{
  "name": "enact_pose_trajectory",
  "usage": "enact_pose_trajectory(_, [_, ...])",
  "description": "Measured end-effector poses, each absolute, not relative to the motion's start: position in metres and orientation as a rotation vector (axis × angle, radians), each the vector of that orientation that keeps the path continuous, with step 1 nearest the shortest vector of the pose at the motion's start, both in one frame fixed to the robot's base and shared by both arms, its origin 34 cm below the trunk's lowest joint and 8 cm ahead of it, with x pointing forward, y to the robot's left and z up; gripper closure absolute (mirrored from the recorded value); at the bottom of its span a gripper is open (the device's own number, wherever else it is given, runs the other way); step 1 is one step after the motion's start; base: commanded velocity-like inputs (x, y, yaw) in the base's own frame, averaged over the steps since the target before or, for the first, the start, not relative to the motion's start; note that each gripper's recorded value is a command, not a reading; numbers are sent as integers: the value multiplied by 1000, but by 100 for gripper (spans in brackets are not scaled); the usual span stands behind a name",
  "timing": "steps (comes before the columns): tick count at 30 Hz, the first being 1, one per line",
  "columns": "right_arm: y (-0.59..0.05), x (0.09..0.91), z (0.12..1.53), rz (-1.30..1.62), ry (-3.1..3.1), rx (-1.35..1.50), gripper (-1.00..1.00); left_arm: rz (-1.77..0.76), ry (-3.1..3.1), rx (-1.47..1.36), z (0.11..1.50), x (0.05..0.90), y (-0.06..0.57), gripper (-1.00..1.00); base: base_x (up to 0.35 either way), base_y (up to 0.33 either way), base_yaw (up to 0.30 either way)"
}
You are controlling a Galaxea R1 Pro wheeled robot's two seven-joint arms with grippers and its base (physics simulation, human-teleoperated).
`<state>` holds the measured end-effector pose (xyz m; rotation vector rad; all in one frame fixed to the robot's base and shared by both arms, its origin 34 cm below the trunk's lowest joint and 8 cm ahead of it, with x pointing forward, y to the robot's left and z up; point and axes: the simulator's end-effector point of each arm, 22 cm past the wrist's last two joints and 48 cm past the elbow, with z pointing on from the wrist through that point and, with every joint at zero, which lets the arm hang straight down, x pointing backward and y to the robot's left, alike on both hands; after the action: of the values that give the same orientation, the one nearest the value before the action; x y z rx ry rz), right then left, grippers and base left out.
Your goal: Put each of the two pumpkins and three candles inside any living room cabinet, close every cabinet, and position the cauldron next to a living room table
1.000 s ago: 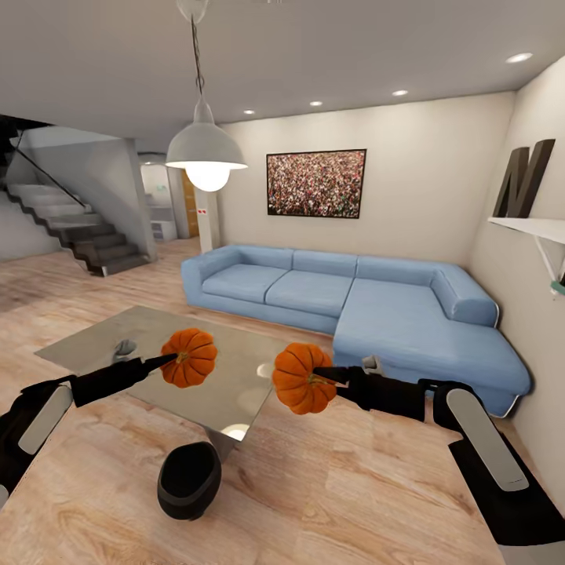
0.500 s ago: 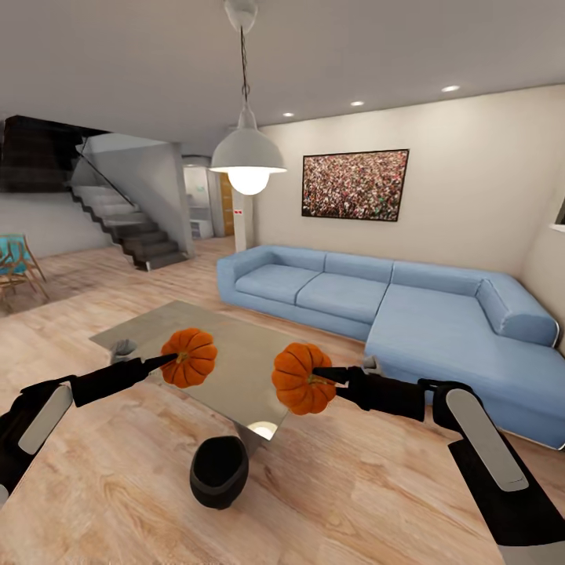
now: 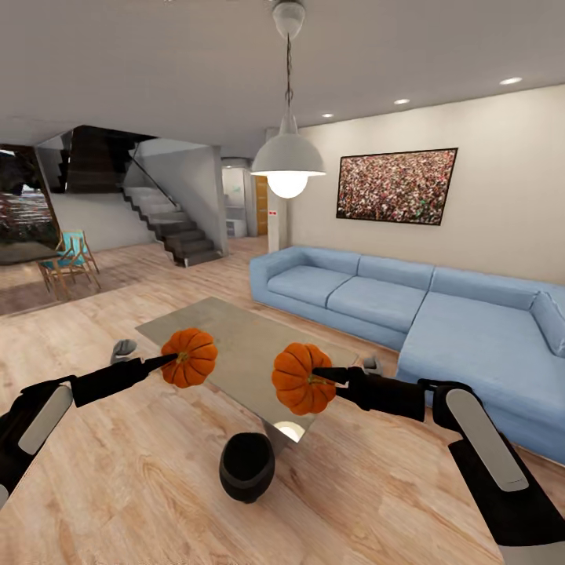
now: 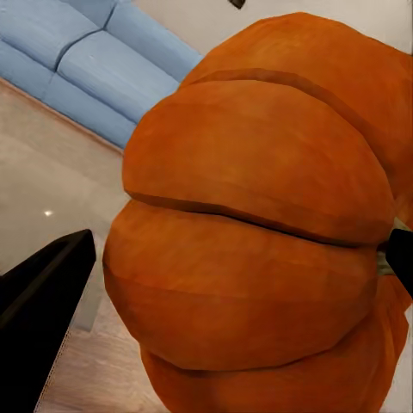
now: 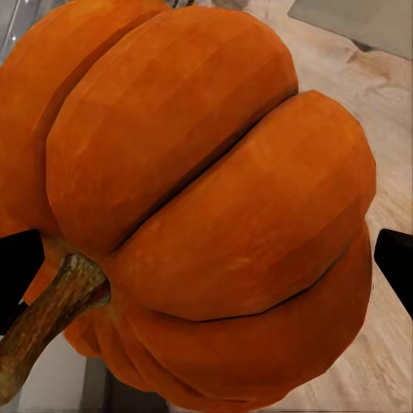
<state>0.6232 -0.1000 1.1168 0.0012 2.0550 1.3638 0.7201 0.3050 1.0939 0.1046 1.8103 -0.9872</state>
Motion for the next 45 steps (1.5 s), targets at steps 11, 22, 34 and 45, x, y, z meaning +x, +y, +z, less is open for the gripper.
enact_pose_trajectory(11, [-100, 621, 1130, 1364, 2056, 0, 100, -987, 1811, 104, 1107, 718, 305, 100, 0, 0, 287])
enact_pose_trajectory(22, [-99, 618, 1142, 1365, 2056, -2, 100, -988, 1811, 103, 1118, 715, 305, 100, 0, 0, 288])
enact_pose_trajectory(34, [-99, 614, 1153, 1361, 2058, -2, 100, -989, 1811, 103, 1130, 712, 305, 100, 0, 0, 288])
enact_pose_trajectory(45, [-99, 611, 1163, 1361, 2058, -1, 100, -990, 1812, 101, 1140, 708, 305, 100, 0, 0, 288])
